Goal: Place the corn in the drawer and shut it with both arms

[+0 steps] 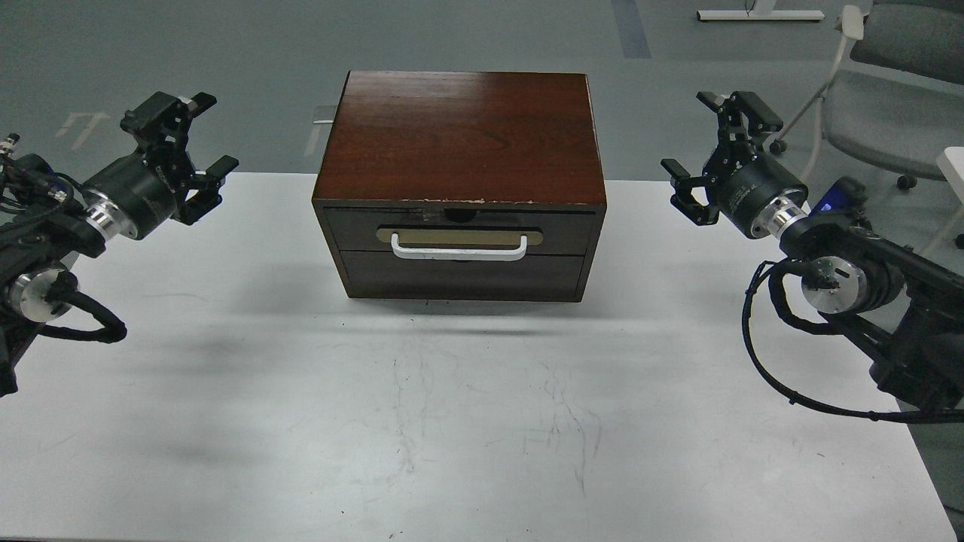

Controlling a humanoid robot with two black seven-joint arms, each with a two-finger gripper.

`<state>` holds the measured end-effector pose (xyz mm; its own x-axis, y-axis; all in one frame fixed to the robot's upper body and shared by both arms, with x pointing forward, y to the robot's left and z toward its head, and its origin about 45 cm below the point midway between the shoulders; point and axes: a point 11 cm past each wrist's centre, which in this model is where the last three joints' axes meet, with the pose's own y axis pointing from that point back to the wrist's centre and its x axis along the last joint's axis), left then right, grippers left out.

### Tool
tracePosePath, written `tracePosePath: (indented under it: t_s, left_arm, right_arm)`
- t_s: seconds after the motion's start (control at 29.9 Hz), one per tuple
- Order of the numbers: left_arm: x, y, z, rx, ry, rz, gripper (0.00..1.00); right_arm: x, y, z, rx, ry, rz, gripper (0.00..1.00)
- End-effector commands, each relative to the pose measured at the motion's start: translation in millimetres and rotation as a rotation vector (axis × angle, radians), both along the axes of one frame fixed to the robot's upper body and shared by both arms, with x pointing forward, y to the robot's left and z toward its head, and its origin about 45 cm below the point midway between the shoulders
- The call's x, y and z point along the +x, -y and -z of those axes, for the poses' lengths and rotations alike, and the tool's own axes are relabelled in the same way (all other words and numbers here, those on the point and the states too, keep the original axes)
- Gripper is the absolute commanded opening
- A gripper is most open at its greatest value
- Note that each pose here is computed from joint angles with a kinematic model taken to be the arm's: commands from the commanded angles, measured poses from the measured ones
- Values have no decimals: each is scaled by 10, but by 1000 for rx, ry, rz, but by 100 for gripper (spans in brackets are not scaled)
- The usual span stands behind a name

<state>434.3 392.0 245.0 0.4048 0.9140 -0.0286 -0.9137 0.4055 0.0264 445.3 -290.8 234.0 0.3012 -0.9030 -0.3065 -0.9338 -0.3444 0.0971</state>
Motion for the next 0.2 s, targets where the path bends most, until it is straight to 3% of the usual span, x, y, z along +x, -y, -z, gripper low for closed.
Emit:
tracePosePath:
  t_s: [0.0, 0.17]
  left_arm:
    - [-64, 13, 42, -27, -17, 6, 98]
    - [-88, -29, 168, -9, -38, -42, 98]
  right_arm:
    - [-9, 41, -11, -1, 0, 9, 99]
    - [-11, 98, -17, -9, 7, 16, 100]
